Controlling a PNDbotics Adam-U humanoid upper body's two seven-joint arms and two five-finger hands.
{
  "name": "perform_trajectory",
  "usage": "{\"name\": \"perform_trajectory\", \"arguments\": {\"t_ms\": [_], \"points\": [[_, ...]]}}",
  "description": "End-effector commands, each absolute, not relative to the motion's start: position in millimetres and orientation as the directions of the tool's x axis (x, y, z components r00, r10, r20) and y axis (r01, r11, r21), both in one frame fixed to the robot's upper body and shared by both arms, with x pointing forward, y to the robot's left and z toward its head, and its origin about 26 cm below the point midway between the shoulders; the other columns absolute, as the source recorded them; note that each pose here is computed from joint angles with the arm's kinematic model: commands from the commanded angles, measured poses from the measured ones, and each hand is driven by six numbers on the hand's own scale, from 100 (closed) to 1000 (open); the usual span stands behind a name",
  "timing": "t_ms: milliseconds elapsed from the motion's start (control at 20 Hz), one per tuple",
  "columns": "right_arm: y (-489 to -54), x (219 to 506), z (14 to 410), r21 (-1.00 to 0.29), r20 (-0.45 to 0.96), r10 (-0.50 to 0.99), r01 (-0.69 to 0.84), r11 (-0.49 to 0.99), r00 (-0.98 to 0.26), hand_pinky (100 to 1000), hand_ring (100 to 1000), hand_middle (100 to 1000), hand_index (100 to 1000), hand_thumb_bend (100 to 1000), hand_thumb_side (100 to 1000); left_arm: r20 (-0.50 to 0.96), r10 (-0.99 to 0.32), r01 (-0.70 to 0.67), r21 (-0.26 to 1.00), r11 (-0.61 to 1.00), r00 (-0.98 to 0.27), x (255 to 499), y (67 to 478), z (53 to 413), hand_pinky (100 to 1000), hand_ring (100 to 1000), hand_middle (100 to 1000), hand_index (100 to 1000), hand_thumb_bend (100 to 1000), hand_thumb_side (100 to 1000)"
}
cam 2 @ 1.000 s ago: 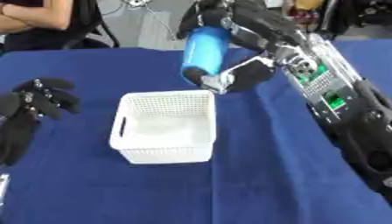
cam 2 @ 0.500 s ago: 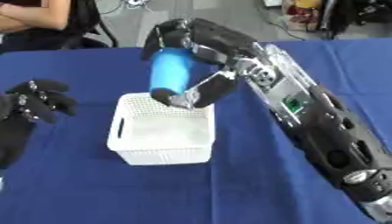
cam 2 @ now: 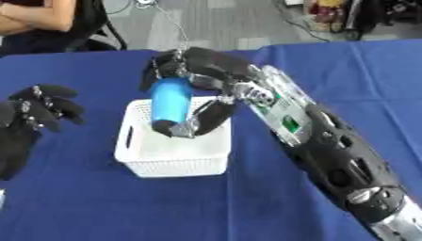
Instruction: Pick up objects on the table and place them in the box.
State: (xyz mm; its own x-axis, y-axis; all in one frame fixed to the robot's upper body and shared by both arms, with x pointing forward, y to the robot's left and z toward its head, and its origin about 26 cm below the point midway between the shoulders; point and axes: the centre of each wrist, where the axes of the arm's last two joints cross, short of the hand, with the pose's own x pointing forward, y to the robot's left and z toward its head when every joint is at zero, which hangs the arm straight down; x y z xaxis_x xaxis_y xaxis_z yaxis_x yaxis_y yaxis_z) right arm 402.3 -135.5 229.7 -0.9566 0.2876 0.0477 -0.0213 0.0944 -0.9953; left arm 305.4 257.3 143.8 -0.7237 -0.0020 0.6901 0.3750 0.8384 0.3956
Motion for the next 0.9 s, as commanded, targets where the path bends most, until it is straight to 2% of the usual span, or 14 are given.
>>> {"name": "perform_trajectory", "arguments": {"t_ms": [50,300,350,400,450,550,650,800,900], "points": [[-135.8,406.9,227.4,-0.997,0.032,0.292,-0.009,0.079,-0.956,132,396,739,788,347,493,0.670,0.008,0.375,0.406,0.834,-0.742,304.8,255.7,151.4,616,652,758,530,143,1000],[-143.8,424.5,199.0,-0.998,0.059,0.350,-0.047,0.041,-0.935,151,419,747,797,356,477,0.664,0.017,0.383,0.409,0.828,-0.747,305.6,253.3,153.5,616,652,758,531,142,1000],[-146.5,428.0,194.4,-0.998,0.053,0.363,-0.043,0.035,-0.930,246,492,773,814,398,498,0.663,0.020,0.385,0.410,0.827,-0.748,305.8,252.7,154.0,616,652,757,531,141,1000],[-149.2,430.9,190.8,-0.999,0.041,0.375,-0.033,0.028,-0.926,275,511,779,819,419,506,0.662,0.023,0.387,0.410,0.826,-0.749,306.0,252.3,154.4,616,652,757,531,141,1000],[-151.4,433.2,188.2,-1.000,0.022,0.382,-0.017,0.018,-0.924,603,754,873,876,592,576,0.661,0.024,0.388,0.410,0.826,-0.750,306.1,252.2,154.6,616,652,757,531,142,1000],[-154.7,435.9,185.0,-1.000,-0.029,0.392,0.023,-0.020,-0.919,898,922,989,963,806,645,0.662,0.026,0.389,0.409,0.825,-0.749,306.2,252.0,154.6,616,652,758,531,141,1000],[-157.4,437.8,182.0,-0.997,-0.071,0.400,0.051,-0.061,-0.914,1000,1000,1000,1000,877,664,0.662,0.027,0.392,0.409,0.824,-0.749,306.2,251.7,154.6,616,652,758,531,142,1000],[-159.3,438.7,179.4,-0.992,-0.110,0.395,0.078,-0.095,-0.912,1000,1000,1000,1000,934,697,0.662,0.027,0.392,0.410,0.823,-0.749,306.2,251.7,154.5,616,653,758,531,141,1000],[-159.9,438.7,178.5,-0.991,-0.121,0.389,0.088,-0.102,-0.913,1000,1000,1000,1000,939,708,0.662,0.027,0.393,0.410,0.823,-0.749,306.2,251.7,154.5,616,653,758,531,141,1000]]}}
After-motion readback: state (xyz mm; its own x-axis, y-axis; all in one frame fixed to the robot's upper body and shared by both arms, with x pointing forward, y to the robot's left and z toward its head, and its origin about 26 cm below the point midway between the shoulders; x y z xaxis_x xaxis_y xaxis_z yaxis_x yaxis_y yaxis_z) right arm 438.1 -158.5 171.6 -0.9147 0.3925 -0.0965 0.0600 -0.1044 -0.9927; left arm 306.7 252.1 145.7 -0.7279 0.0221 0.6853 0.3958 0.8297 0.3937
